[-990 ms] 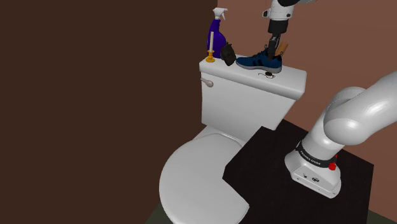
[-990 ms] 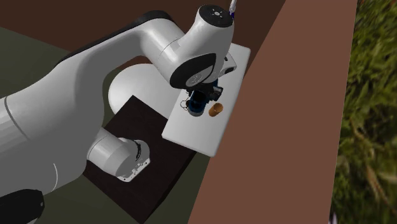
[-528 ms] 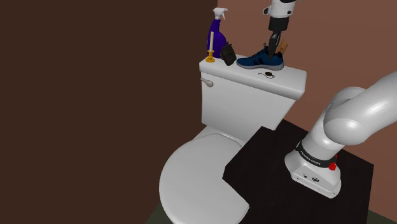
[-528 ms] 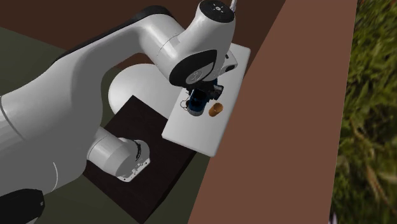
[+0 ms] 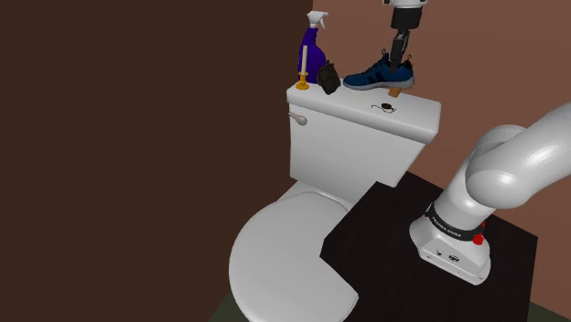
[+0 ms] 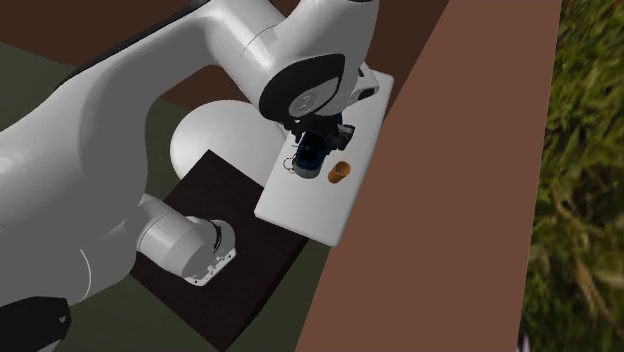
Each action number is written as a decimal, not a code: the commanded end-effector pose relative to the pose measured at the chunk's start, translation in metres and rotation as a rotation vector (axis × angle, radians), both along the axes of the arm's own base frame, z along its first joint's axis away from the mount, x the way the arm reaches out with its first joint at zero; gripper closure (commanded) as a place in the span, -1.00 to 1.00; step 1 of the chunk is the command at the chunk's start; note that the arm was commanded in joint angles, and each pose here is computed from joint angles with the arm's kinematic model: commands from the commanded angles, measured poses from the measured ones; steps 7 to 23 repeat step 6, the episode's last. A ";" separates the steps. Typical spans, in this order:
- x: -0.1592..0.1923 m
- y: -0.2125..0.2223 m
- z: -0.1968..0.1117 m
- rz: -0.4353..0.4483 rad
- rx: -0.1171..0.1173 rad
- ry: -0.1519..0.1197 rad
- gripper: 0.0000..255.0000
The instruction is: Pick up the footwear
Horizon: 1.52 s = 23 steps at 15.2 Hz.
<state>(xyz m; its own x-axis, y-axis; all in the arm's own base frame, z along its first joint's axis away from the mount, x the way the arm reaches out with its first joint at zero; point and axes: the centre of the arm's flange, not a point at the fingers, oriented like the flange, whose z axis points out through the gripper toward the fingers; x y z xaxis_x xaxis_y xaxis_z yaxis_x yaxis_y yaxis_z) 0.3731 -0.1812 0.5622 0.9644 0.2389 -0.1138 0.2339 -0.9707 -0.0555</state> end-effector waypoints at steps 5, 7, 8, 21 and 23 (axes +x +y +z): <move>0.000 0.000 0.028 0.000 0.000 0.000 1.00; 0.000 0.000 0.028 0.000 0.000 0.000 1.00; 0.000 0.000 0.028 0.000 0.000 0.000 1.00; 0.000 0.000 0.028 0.000 0.000 0.000 1.00; 0.000 0.000 0.028 0.000 0.000 0.000 1.00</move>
